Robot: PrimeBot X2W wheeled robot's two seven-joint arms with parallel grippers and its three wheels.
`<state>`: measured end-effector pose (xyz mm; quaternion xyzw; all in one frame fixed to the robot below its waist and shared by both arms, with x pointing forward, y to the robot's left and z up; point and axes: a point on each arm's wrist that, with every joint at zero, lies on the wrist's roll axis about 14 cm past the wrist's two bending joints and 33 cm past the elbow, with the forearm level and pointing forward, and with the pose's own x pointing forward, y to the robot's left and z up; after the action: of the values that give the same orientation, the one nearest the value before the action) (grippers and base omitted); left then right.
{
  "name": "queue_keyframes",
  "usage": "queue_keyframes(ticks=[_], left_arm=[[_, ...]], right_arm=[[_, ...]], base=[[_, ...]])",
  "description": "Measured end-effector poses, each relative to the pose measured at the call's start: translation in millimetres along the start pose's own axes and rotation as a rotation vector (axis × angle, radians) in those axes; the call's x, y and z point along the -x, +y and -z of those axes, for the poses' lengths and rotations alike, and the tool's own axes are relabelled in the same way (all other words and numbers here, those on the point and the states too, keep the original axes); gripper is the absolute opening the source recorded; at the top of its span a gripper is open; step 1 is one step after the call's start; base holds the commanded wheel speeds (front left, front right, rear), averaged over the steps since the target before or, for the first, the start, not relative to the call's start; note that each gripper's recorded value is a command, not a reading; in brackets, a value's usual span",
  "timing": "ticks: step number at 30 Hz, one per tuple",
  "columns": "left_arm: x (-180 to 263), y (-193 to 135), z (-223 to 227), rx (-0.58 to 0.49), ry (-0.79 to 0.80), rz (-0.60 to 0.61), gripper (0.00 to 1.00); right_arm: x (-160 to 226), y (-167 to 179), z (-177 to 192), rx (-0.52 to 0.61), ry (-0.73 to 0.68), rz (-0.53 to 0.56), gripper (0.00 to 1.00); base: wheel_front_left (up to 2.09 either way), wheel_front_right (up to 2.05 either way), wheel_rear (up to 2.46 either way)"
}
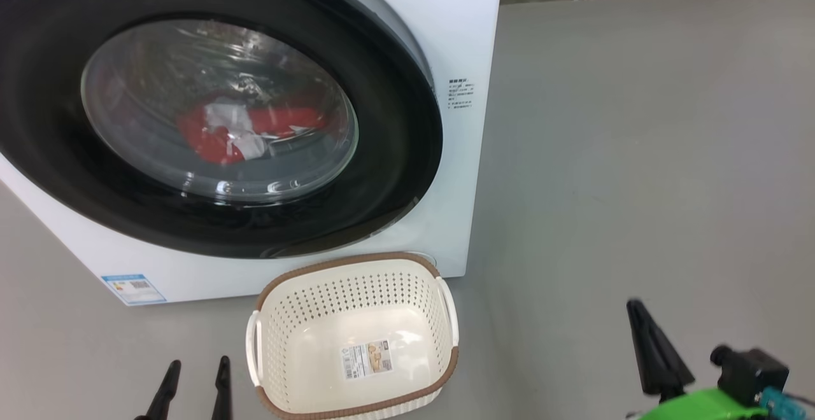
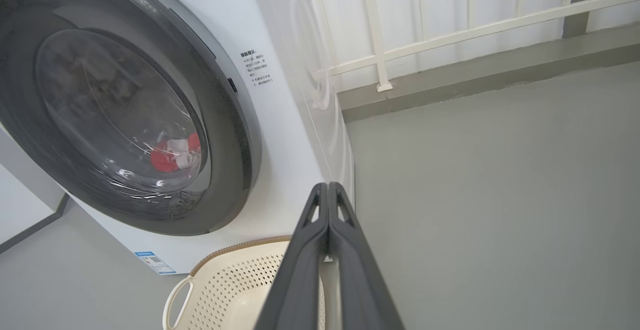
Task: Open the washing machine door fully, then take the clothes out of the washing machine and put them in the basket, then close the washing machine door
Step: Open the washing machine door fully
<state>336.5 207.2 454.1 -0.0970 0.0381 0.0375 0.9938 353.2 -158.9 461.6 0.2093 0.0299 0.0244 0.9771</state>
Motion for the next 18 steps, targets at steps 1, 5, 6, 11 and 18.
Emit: queue_keyframes(ticks=[1, 5, 6, 11, 18], left_arm=[[0, 0, 0, 0.000, 0.002, 0.001, 1.00], [-2, -4, 3, 0.002, 0.009, 0.012, 1.00], [-3, -6, 3, 0.003, 0.011, 0.019, 1.00], [-12, -12, 0, 0.010, 0.003, 0.037, 1.00], [-22, -16, -2, 0.025, -0.002, 0.048, 1.00]], right_arm=[[-4, 2, -3, -0.011, -0.010, -0.006, 0.00], [-29, 20, -25, -0.081, -0.077, -0.055, 0.00], [-35, 25, -30, -0.101, -0.092, -0.069, 0.00], [-69, 54, -56, -0.172, -0.158, -0.154, 0.00], [-111, 97, -75, -0.239, -0.186, -0.270, 0.00]], base=[[0.00, 0.00, 0.00], [0.00, 0.00, 0.00], [0.00, 0.00, 0.00], [0.00, 0.00, 0.00], [0.00, 0.00, 0.00]])
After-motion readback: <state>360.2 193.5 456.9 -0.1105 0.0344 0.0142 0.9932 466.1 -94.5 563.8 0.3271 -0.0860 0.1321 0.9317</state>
